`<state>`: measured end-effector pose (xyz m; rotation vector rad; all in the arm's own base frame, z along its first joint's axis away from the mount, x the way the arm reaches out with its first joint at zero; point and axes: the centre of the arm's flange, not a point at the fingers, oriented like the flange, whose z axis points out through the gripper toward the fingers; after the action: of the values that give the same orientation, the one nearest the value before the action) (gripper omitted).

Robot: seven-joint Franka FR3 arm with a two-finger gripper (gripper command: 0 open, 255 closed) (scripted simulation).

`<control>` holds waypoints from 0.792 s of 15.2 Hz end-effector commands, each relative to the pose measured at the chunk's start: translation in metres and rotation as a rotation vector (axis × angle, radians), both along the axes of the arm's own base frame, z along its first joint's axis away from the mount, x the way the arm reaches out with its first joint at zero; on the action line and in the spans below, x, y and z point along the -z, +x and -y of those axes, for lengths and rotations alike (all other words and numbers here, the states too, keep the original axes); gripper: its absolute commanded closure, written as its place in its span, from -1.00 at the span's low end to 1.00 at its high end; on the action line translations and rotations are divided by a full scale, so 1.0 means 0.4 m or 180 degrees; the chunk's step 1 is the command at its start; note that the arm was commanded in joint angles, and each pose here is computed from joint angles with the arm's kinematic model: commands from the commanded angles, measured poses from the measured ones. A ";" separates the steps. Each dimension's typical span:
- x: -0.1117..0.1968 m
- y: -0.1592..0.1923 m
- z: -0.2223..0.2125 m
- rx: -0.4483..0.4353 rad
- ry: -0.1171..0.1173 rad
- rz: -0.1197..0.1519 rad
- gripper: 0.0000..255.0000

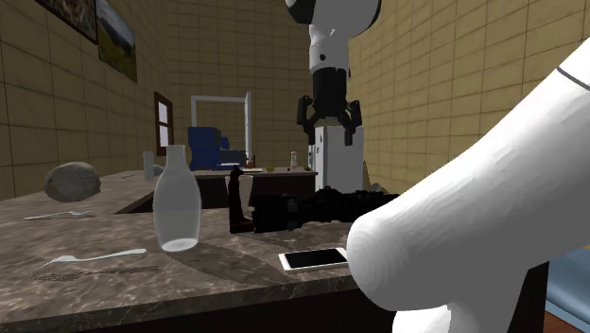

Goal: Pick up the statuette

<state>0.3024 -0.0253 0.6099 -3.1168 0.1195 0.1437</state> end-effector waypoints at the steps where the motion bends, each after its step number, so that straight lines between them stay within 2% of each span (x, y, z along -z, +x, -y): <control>1: 0.000 0.000 0.000 0.0000 0.0000 0.0000 -1.00; 12: 0.060 0.372 -0.197 -0.0219 -0.0075 -0.0523 -1.00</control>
<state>0.4385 0.0468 0.5903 -3.1299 0.0260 0.3768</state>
